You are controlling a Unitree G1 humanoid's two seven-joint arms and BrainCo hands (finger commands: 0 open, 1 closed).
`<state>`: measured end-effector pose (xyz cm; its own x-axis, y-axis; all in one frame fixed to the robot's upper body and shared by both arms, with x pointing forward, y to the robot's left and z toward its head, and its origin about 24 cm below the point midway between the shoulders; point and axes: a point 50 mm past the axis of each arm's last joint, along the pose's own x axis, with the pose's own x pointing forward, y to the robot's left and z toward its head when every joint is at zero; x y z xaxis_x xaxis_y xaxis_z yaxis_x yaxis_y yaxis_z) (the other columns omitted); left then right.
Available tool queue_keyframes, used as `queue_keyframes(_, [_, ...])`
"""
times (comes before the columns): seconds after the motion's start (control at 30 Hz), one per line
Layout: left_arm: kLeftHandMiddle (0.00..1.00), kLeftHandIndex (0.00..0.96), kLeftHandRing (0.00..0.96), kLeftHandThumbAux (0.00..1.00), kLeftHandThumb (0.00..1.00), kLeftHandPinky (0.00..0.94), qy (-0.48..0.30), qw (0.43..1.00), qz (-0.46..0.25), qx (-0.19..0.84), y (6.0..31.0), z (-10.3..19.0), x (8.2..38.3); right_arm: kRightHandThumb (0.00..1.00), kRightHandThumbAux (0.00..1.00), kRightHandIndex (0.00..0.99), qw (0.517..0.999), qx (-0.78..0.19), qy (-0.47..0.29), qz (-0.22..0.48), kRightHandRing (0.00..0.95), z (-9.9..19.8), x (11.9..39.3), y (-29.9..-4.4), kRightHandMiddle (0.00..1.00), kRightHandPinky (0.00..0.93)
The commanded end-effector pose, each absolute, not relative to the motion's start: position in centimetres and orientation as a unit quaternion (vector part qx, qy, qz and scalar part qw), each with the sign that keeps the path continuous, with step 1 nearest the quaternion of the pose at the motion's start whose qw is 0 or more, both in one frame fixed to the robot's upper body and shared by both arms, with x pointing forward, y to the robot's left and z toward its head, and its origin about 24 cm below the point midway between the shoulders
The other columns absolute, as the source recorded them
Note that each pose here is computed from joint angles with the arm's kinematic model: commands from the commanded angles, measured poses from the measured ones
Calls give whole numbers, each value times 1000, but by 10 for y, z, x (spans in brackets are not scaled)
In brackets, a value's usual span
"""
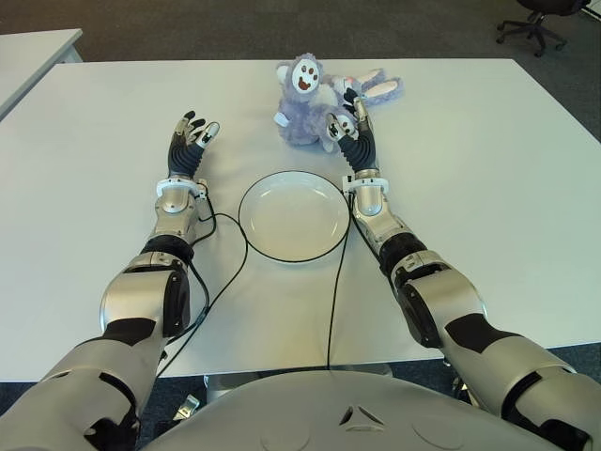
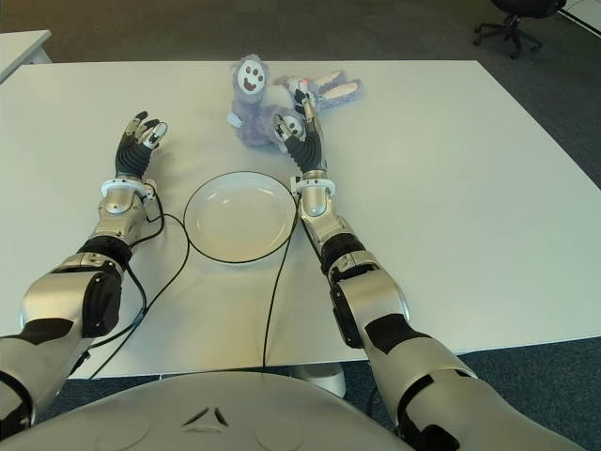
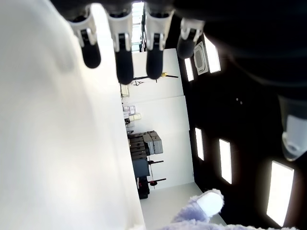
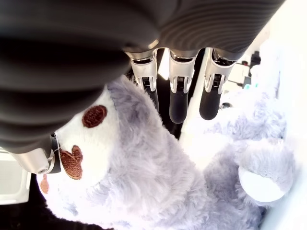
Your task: Put the doll into the plate.
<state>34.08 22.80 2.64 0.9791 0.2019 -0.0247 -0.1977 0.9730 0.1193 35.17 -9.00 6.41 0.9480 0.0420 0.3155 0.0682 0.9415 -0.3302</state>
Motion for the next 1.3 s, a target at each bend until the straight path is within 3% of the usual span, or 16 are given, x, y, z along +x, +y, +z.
queue_keyframes(0.03, [169, 5, 184, 444, 0, 152, 127, 985, 114, 42, 225, -25, 309, 487, 426, 45, 974, -219, 59, -18, 121, -47, 284, -124, 114, 168])
queue_keyframes(1.3, [152, 0, 159, 433, 0, 119, 125, 985, 110, 48, 225, -24, 310, 475, 455, 67, 973, -227, 48, -3, 127, -42, 289, -124, 132, 158])
